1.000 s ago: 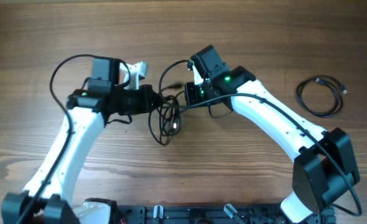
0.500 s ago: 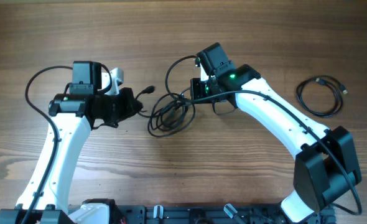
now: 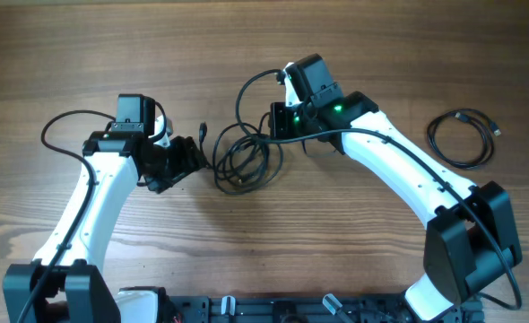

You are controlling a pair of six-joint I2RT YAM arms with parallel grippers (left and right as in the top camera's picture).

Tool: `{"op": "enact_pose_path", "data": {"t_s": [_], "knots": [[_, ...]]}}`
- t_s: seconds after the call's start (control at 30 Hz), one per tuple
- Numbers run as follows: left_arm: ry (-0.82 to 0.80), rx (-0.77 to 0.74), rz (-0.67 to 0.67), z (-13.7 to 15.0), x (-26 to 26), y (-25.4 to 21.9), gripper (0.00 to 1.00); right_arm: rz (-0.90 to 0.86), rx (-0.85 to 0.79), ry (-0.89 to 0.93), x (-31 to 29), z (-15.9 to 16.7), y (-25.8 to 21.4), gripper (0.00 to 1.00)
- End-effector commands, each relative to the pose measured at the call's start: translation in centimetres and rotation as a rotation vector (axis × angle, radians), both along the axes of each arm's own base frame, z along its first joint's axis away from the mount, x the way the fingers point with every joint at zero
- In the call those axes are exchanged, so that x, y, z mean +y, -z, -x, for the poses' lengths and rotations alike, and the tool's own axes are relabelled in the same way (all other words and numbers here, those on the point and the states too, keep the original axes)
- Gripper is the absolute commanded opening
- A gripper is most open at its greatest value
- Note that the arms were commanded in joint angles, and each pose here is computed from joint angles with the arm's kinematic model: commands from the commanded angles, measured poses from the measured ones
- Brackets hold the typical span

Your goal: Untangle cables

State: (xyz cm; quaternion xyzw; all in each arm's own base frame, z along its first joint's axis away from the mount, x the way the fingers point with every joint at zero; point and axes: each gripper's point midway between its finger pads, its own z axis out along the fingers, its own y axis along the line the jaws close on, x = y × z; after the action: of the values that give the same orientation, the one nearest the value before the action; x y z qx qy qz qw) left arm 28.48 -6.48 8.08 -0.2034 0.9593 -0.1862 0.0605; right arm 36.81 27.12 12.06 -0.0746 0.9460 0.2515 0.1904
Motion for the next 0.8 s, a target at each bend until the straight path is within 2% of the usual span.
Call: {"op": "enact_pose_path", "data": {"t_s": [0.0, 0.13, 0.2, 0.4, 0.47, 0.57, 0.6, 0.67, 0.73, 0.77], "knots": [[0.044, -0.007, -0.020, 0.1, 0.4, 0.5, 0.82, -0.035, -0.044, -0.052, 0.9, -0.7, -0.1, 0.04], [0.057, -0.005, -0.023, 0.2, 0.4, 0.6, 0.87, -0.087, -0.173, -0.083, 2.2, -2.6, -2.0, 0.04], [0.048, 0.001, -0.044, 0.4, 0.8, 0.9, 1.00, -0.147, -0.208, -0.133, 3.2, -2.7, -3.2, 0.04], [-0.027, 0.038, -0.133, 1.0, 2.5, 2.3, 1.00, -0.448, -0.284, -0.293, 4.5, -0.9, -11.7, 0.04], [-0.027, 0.034, -0.133, 1.0, 2.5, 2.6, 1.00, -0.531, -0.293, -0.418, 4.7, 1.4, -14.0, 0.04], [-0.029, 0.018, -0.133, 0.5, 2.5, 2.6, 1.00, -0.769, -0.301, -0.826, 4.8, 8.2, -17.3, 0.04], [-0.030, 0.013, -0.133, 0.4, 2.5, 2.6, 1.00, -0.799, -0.293, -0.864, 4.5, 8.9, -17.5, 0.04], [-0.030, 0.011, -0.133, 0.4, 2.5, 2.6, 1.00, -0.709, -0.274, -0.763, 3.8, 7.2, -15.7, 0.04], [-0.030, 0.012, -0.134, 0.4, 2.5, 2.6, 1.00, -0.576, -0.200, -0.563, 2.6, 4.5, -13.2, 0.04], [-0.033, 0.013, -0.147, 0.4, 2.7, 2.7, 1.00, -0.583, -0.188, -0.567, 2.2, 4.6, -13.1, 0.04]]}}
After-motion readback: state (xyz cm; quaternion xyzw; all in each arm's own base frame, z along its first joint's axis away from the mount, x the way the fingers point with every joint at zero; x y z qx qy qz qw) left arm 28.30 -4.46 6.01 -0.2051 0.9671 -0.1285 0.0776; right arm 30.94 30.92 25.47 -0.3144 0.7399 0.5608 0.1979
